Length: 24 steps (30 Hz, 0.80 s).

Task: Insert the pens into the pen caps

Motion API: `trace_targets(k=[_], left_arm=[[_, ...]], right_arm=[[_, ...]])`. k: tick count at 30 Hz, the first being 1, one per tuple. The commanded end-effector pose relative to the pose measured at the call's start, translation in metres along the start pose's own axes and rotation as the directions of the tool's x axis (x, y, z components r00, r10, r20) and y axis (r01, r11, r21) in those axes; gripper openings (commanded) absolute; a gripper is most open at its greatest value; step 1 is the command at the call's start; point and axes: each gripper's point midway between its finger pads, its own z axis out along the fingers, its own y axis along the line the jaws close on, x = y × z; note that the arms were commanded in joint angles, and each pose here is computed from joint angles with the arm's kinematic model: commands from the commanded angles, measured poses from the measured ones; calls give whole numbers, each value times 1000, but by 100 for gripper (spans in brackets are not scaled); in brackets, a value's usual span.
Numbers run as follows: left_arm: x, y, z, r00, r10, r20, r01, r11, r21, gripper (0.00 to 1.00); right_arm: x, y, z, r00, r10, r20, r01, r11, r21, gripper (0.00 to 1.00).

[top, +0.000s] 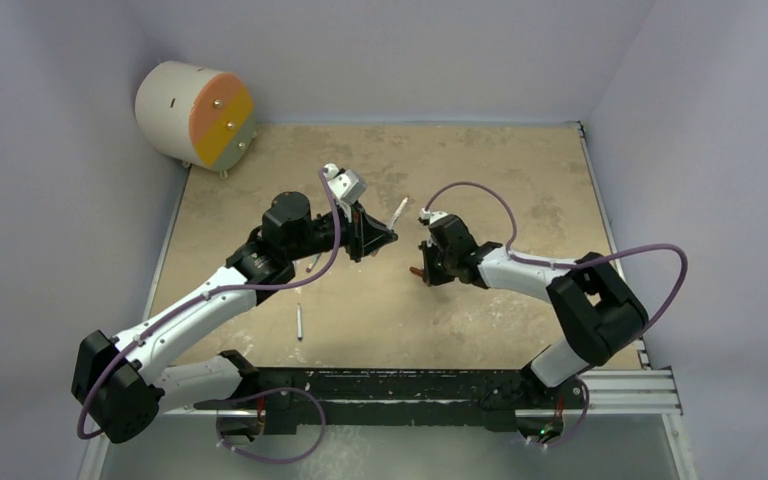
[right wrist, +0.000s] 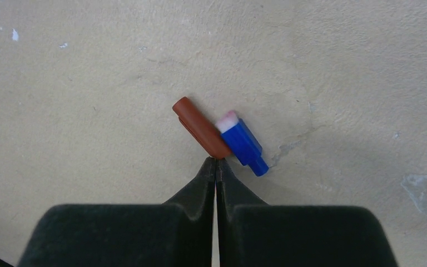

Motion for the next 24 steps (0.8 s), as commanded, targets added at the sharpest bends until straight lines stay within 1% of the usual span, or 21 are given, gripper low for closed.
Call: trace_targets(k=[1,9,17,20,24], left_arm=[[-32,-9,-6,995,66,73,-66,998,5,0],[-32,-8,-10,995,71,68,-70,997,-7,0],[-31,-9,-16,995,74,68,-73,997,-21,0],[-32,-9,-17,995,75,68,-73,997,-21,0],[-31,-8,-18,995,74,69,-72,997,-30,0]], right_arm=[[-4,-3,9,1000,15,-10,-15,1000,16,0],[-33,-11,22,1000,-25,10,24,997,80,0],[-72,-9,38,997,-44,59,39,996,86,0],[-83,-3,43,996,-48,76,43,997,63,0],[-97,1,35,993,-34,112,28,998,58,0]])
